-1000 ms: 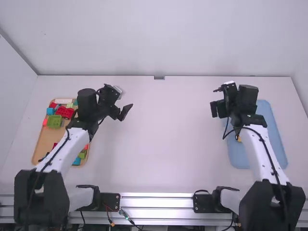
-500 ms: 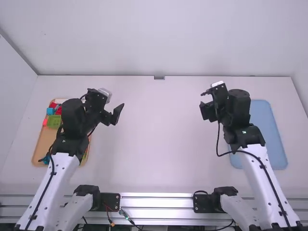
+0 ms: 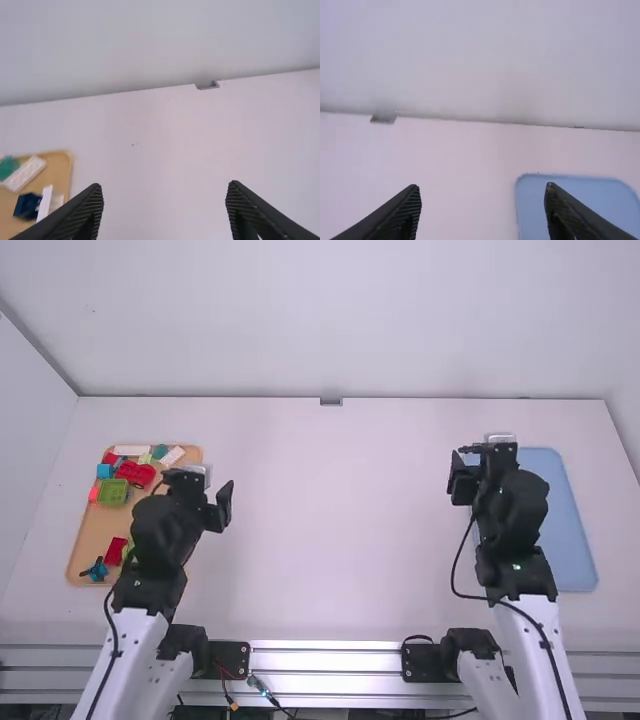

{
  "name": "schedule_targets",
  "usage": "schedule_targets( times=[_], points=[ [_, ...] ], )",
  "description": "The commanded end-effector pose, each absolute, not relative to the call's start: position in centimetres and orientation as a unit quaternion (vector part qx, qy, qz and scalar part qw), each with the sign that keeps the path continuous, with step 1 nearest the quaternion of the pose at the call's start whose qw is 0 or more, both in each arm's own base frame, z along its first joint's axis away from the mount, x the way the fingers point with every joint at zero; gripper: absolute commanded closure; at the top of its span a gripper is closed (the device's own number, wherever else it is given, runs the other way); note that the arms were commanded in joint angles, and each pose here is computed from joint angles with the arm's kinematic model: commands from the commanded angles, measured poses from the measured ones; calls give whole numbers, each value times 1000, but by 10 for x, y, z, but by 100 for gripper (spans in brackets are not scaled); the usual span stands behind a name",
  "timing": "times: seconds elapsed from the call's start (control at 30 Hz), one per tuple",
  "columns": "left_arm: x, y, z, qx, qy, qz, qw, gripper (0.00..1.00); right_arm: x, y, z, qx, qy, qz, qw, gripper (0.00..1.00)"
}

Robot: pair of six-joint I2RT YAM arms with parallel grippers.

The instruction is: Assemble lego blocks to make yellow taxi

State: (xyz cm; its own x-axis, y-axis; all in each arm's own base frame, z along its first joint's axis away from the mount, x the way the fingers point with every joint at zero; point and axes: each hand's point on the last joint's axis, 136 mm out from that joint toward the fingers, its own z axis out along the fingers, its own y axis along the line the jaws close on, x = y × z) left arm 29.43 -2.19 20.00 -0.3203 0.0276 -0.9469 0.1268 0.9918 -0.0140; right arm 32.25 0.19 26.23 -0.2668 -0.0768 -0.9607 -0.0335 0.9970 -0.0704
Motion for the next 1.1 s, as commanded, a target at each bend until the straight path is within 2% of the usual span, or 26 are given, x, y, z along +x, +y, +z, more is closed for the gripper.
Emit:
schedule_targets(
  times=[0.0,0.3,0.6,0.87,1.07],
  points=[
    [287,-3,190,4,811,-6,585,42,314,3,259,-5,786,6,618,41],
    [261,0,141,0,811,0,585,64,280,3,213,-5,786,6,618,63],
    [248,0,100,0,811,0,585,80,261,3,170,-5,786,6,618,80],
    [248,0,126,0,775,0,632,92,251,3,135,-5,786,6,618,94],
    [247,0,141,0,754,0,657,99,248,3,119,-5,784,6,621,100]
  ],
)
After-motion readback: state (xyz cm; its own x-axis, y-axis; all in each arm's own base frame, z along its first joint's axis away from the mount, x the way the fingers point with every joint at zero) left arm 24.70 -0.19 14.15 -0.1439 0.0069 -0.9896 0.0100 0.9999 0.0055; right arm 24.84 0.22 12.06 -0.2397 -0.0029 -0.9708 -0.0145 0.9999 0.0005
